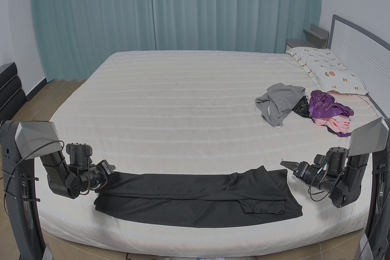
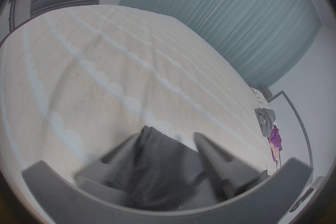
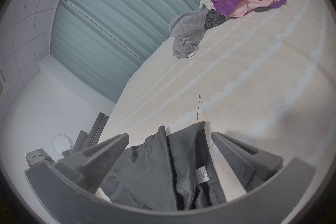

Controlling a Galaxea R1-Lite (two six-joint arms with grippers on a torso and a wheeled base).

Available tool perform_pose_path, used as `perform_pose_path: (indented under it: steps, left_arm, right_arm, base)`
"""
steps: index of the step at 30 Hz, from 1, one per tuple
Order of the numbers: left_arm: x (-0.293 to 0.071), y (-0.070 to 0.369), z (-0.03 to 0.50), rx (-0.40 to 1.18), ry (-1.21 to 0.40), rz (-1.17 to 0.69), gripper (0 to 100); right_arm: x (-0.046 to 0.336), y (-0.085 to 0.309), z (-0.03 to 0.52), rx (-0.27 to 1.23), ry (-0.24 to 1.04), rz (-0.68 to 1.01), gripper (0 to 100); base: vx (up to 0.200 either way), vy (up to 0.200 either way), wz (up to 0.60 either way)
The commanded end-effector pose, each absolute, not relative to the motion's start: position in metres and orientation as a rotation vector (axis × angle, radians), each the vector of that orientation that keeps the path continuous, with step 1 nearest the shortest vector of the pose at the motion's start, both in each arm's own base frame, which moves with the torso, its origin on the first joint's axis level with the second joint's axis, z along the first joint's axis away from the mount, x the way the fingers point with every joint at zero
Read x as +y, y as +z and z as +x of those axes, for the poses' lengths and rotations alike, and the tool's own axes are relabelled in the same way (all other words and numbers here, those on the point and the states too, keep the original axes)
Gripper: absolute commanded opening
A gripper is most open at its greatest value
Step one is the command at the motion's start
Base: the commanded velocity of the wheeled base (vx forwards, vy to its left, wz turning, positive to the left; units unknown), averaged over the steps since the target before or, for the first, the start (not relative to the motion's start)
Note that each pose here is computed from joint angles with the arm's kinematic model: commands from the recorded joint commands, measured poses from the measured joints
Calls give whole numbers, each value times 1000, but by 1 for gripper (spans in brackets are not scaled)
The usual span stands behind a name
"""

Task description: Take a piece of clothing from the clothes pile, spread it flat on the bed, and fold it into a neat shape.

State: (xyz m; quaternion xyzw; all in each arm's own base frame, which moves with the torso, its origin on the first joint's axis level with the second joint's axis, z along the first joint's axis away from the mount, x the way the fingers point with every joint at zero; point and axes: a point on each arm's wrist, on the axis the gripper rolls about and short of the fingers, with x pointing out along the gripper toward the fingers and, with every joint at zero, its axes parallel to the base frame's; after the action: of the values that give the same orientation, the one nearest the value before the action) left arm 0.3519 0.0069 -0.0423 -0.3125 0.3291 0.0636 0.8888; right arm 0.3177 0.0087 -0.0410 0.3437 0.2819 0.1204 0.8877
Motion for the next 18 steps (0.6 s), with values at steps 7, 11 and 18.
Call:
perform_pose_path:
  steps: [7, 11, 18]
  left_arm:
    - [17, -44, 352, 670, 175, -666, 0]
    - [20, -41, 355, 648, 191, -703, 0]
    - [20, -43, 356, 648, 201, -728, 0]
  right_arm:
    - [8, -54, 330, 582, 211, 705, 100]
    - [9, -57, 339, 593, 172, 699, 100]
    - [9, -62, 349, 620, 157, 704, 100]
  base:
    - [0, 0, 0]
    - [0, 0, 0]
    - [0, 0, 0]
